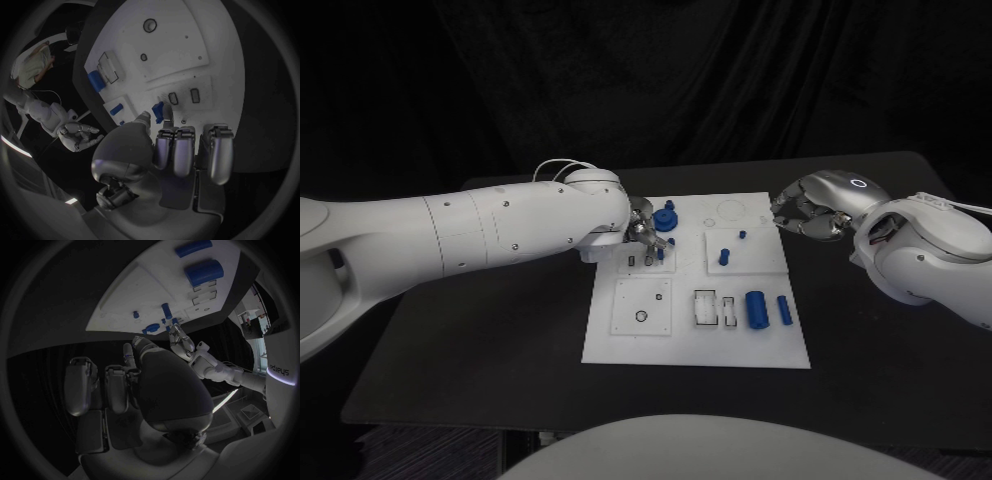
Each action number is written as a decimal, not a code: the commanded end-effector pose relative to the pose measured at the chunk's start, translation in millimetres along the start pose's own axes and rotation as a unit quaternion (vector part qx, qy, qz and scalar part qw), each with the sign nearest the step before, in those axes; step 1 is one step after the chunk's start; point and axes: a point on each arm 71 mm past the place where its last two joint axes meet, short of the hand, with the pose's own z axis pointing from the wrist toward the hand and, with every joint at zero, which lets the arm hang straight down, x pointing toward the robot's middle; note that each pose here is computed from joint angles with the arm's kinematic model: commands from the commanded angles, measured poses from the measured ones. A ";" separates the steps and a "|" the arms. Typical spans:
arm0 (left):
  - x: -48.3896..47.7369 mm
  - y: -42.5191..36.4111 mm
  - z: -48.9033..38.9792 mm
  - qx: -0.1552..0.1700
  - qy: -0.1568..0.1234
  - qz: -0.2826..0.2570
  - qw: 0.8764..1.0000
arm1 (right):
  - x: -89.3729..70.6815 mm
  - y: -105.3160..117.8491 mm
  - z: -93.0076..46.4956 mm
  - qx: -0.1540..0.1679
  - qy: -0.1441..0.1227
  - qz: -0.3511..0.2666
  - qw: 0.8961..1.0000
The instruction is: Assemble the parts on the task board
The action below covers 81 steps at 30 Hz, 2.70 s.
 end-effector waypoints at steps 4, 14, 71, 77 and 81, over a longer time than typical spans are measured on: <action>0.0 -2.0 2.1 0.010 -0.001 -0.002 1.000 | 1.2 -0.7 -0.2 0.006 0.002 -0.003 1.000; 1.3 -4.3 3.5 0.016 0.002 -0.001 1.000 | 1.2 -0.7 0.0 0.008 0.001 -0.003 1.000; 12.6 0.5 10.0 0.026 0.007 -0.010 1.000 | 2.6 -2.1 -0.7 0.017 0.012 -0.005 1.000; 11.9 6.1 7.3 0.023 -0.004 -0.019 1.000 | 2.8 -2.5 -0.8 0.018 0.014 -0.005 1.000; 11.8 11.9 4.3 0.020 -0.011 -0.025 0.999 | 2.9 -3.2 -1.2 0.020 0.015 -0.006 1.000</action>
